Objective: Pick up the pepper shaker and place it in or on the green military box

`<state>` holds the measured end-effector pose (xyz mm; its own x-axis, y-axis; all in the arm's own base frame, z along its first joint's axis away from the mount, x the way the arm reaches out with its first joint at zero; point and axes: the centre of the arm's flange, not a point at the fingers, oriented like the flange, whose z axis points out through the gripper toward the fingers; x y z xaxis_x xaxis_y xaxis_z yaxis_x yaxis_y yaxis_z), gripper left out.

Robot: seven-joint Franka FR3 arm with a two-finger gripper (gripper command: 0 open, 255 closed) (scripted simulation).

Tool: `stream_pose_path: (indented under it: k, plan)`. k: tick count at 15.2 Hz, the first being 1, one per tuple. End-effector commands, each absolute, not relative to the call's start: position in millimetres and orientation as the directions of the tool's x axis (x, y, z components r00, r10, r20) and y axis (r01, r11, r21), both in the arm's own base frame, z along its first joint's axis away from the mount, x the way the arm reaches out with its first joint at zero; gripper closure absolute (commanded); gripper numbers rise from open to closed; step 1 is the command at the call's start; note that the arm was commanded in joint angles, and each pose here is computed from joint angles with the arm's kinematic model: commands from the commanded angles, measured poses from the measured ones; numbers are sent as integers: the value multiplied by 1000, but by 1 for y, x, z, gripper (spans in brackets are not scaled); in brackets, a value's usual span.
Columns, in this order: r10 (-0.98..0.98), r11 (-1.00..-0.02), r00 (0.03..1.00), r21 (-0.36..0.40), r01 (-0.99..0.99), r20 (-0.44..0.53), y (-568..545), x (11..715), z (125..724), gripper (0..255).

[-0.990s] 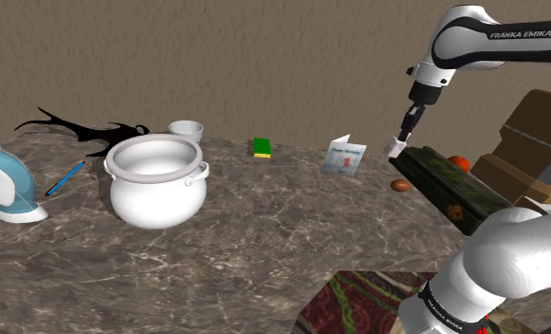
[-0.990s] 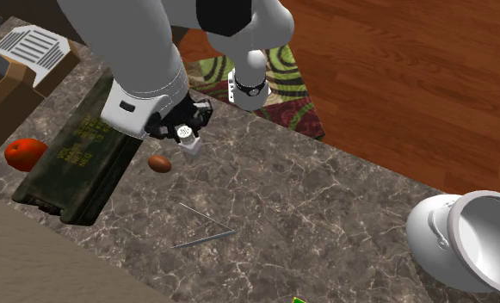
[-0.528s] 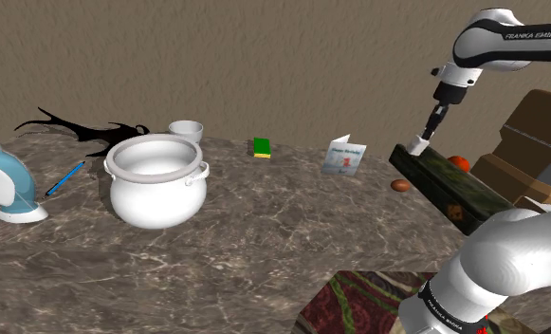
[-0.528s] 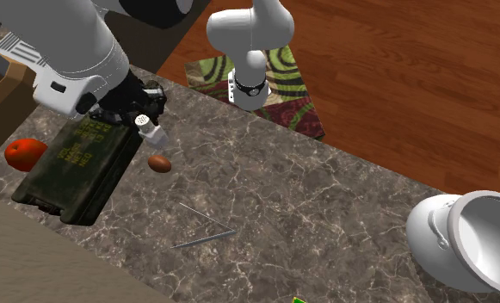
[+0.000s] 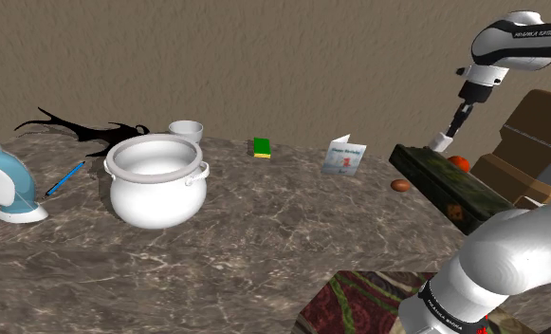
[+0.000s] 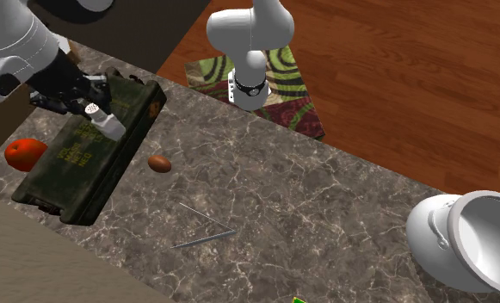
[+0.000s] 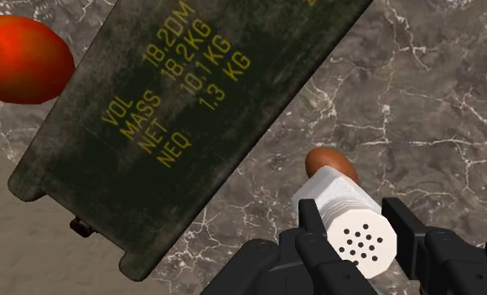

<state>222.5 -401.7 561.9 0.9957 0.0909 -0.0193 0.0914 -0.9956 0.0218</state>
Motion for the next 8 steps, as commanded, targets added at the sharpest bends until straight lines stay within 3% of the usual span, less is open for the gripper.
stream_pose_path:
  k: [1,8]
  plan:
    - [94,-995,995,23,94,-20,-423,209,563,255]
    - [94,-995,995,23,94,-20,-504,166,570,255]
